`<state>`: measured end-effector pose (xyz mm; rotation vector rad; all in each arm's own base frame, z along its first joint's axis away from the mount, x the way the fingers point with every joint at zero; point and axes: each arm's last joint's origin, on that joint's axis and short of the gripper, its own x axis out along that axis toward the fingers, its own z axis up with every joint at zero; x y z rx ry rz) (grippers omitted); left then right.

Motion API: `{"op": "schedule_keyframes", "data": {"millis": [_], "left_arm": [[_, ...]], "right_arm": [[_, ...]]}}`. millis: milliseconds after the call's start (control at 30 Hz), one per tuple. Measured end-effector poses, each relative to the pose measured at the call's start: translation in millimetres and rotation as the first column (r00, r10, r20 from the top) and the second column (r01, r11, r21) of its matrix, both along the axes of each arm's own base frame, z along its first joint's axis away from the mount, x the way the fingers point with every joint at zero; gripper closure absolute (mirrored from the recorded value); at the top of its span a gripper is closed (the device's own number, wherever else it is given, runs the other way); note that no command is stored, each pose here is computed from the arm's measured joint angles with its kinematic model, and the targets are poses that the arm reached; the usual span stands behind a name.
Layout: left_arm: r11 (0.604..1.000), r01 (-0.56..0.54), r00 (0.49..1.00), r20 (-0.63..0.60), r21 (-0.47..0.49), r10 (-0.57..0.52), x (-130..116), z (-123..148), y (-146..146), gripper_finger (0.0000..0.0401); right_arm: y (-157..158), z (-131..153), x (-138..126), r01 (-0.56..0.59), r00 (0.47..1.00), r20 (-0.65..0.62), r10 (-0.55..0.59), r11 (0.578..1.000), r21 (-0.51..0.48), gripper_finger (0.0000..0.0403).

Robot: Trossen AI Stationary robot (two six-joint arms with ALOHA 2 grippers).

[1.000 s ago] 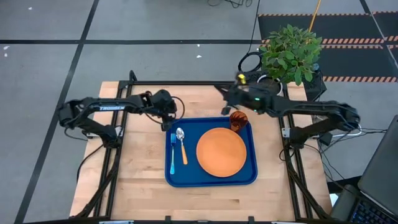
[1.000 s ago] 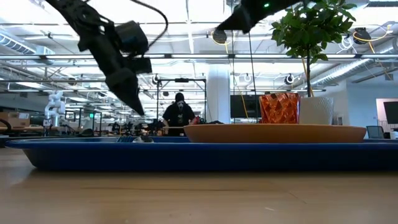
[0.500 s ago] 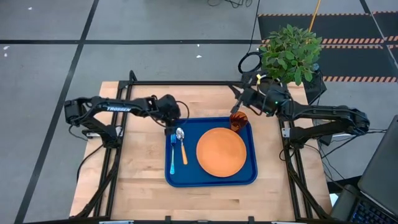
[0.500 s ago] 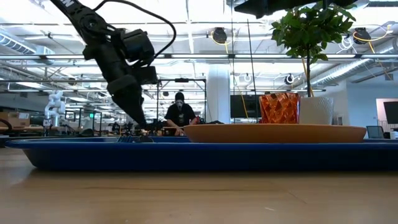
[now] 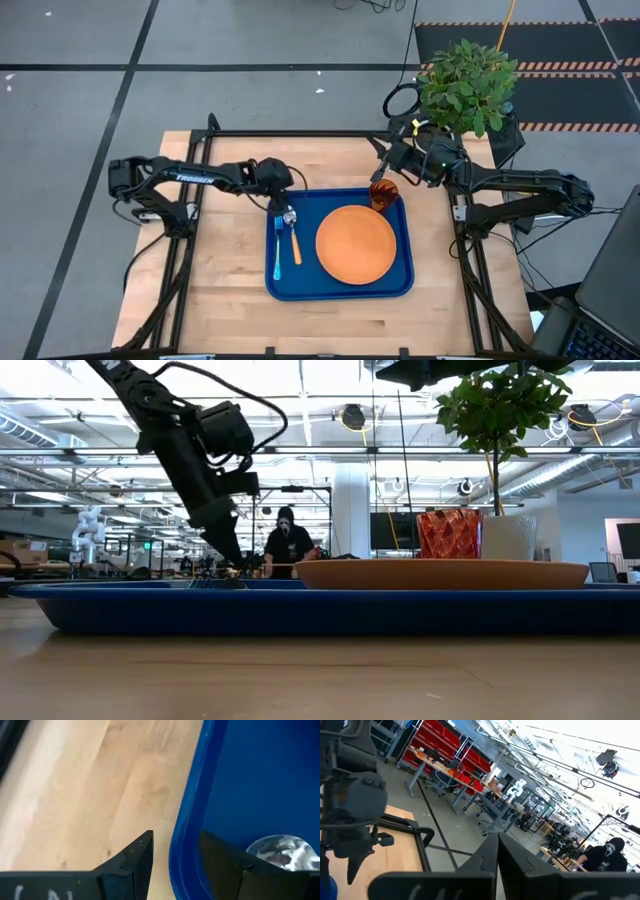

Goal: Pick and place plate/cup/fork/spoon on tray
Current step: Adjust the orange spoon on the blue tray

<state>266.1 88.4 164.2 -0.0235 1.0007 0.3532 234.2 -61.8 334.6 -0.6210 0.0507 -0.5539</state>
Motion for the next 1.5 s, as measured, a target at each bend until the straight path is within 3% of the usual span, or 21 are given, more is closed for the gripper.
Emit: {"op": "schedule_keyframes", "data": {"millis": [367,900,1200,1500], "left_arm": [[0.986,0.091,0.986,-0.153,0.137,-0.070,11,-24,-24,0.0240],[0.988,0.096,0.987,-0.141,0.122,-0.079,12,-24,-24,0.0240],[0.980,0.179,0.982,-0.083,0.087,-0.172,18,-22,-31,0.0240],[0.978,0.190,0.979,-0.087,0.081,-0.183,18,-22,-33,0.0240]], "right_arm": [[0,-1,0,-0.001,1.000,-0.006,0.001,1.000,0.004,0.0401],[0,-1,0,0.000,1.000,-0.010,0.000,1.000,-0.002,0.0401],[0,-1,0,0.000,1.000,-0.010,0.000,1.000,-0.002,0.0401],[0,-1,0,0.000,1.000,-0.011,0.000,1.000,-0.002,0.0401]]}}
